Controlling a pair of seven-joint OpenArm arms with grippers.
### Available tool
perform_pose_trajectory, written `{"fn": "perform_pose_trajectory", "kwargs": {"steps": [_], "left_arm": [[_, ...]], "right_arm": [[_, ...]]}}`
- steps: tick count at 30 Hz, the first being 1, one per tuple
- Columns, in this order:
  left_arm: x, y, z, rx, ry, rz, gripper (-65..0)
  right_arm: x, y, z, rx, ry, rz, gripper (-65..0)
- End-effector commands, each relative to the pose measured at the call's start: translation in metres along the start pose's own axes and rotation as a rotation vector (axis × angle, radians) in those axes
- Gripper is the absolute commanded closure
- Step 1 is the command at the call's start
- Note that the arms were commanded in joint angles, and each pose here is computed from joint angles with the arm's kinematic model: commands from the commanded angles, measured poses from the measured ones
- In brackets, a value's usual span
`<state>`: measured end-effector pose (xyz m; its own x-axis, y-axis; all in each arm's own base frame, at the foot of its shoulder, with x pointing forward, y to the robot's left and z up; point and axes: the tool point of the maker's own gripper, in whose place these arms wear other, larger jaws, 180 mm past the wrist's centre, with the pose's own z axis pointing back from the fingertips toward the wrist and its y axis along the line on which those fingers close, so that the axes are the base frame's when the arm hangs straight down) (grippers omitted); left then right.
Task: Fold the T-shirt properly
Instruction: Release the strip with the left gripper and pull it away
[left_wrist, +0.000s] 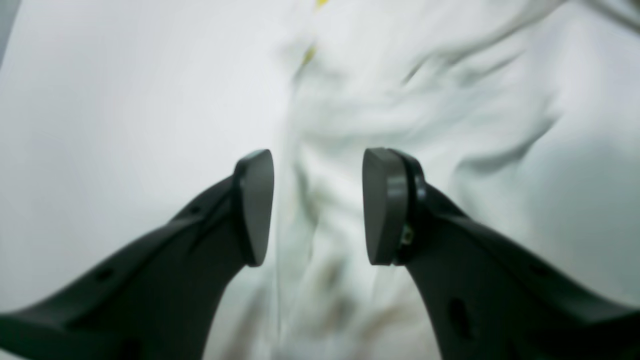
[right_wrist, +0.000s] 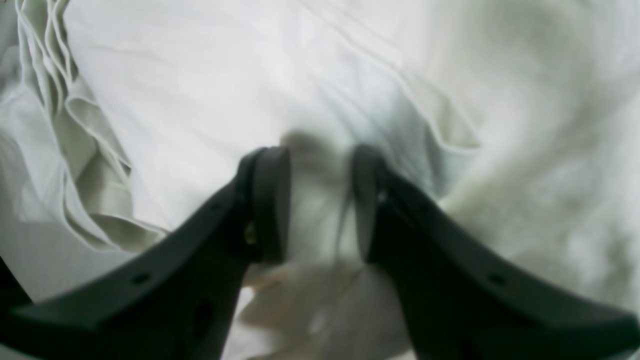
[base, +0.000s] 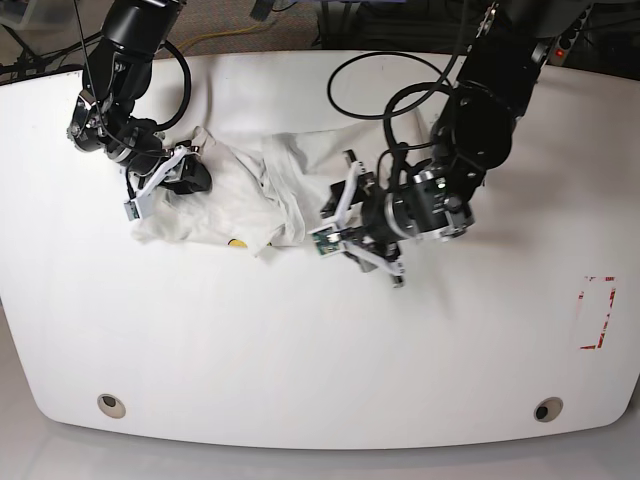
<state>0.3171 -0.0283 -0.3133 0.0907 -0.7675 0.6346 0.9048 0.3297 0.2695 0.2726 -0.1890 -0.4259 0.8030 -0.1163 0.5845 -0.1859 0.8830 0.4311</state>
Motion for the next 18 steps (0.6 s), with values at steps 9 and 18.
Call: {"fn": "perform_pose_trajectory", "kwargs": {"steps": [9, 18], "left_arm": [[-0.09, 0.0, 0.046, 0.085, 0.032, 0.347, -26.0], [-0.128, -0.034, 0.02, -0.033, 0.119, 0.452, -26.0]], "right_arm": [[-0.019, -0.008, 0.001, -0.04, 0.102, 0.013, -20.3], [-0.02, -0.007, 0.001, -0.039, 0.104, 0.011, -20.3]]}}
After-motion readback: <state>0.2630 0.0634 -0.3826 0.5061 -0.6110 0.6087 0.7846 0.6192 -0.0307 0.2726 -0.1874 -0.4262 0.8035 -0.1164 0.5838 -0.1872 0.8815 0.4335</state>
